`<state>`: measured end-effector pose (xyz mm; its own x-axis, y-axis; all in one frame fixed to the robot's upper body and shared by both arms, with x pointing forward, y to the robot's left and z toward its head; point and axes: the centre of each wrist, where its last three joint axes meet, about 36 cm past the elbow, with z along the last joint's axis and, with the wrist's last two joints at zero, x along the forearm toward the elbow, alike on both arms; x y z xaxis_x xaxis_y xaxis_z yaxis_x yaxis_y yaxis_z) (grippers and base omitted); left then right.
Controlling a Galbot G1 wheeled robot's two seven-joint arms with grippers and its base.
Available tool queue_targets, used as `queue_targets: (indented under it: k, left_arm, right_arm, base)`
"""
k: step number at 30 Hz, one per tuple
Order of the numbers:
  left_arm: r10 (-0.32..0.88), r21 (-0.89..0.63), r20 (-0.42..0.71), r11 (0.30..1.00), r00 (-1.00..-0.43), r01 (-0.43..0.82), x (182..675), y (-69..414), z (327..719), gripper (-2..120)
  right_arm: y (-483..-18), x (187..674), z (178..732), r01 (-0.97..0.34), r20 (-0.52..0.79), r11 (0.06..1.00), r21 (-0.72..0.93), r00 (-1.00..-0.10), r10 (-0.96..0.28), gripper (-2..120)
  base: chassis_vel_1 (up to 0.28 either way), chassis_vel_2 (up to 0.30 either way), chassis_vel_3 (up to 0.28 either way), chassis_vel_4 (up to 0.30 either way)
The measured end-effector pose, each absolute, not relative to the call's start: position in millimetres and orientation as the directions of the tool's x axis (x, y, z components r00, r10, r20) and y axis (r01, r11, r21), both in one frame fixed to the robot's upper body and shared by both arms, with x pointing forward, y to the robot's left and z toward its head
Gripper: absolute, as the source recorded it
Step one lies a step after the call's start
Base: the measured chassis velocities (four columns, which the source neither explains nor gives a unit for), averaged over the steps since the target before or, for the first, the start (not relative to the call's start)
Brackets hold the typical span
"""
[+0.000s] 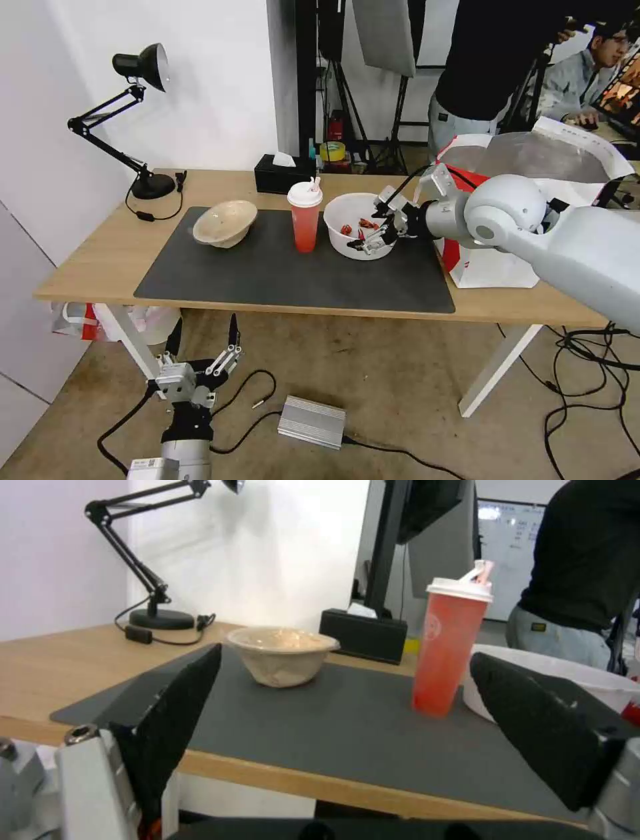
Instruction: Pick up the trash from the table and place it into the takeout bag.
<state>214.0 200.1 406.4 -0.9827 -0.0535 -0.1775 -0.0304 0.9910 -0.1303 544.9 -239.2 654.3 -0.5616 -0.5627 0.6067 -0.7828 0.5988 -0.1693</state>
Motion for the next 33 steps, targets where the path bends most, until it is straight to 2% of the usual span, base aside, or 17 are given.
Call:
queue_targets:
  k: [33]
  left_arm:
    - [-0.064,-0.141,-0.186,0.989,-0.981,-0.038,213,195,407,100]
  right_arm:
    - [-234,580,646,-0.784,0.638,0.599,-0.164,-0.547,-0.542,100]
  base:
    - [0.0,0.0,0.0,0.0]
